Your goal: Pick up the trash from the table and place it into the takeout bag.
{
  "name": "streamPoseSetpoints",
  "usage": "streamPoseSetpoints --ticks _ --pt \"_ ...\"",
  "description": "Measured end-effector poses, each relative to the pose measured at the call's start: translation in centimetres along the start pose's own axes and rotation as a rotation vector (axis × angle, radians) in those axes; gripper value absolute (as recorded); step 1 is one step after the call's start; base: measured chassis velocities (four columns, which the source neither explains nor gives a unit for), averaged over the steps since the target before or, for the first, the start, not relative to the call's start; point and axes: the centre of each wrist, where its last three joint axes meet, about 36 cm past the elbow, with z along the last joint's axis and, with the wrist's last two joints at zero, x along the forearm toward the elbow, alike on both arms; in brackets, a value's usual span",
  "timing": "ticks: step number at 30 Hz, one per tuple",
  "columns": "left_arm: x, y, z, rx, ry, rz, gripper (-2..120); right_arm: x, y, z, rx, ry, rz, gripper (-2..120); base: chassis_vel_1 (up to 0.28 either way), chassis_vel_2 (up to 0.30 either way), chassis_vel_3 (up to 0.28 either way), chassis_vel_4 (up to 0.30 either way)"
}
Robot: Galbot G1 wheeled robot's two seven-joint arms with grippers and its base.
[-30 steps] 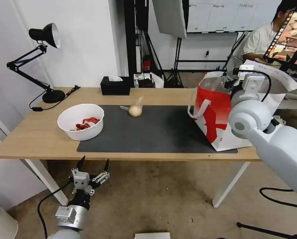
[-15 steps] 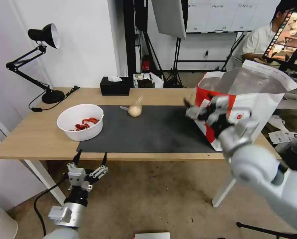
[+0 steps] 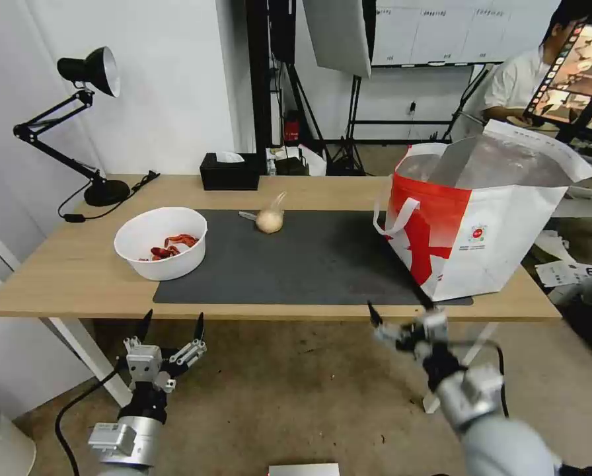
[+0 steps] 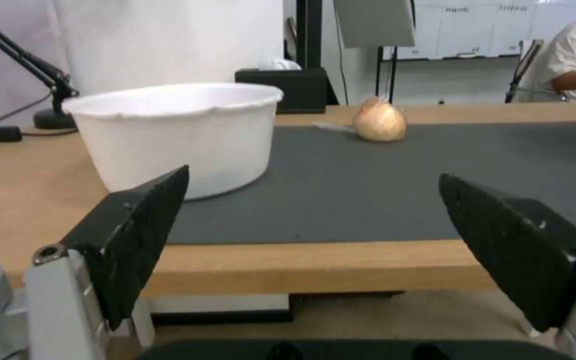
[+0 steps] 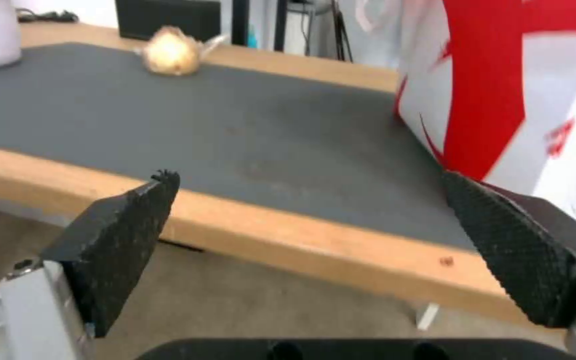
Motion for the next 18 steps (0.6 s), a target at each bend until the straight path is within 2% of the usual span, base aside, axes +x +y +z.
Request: streamPoseSetpoints --ticks 18 --pt "0.4 -0.1 1.2 0.002 0.042 0.013 100 0.0 0.7 0.5 -0.049 0.021 0.001 100 0.000 0.000 0.000 0.000"
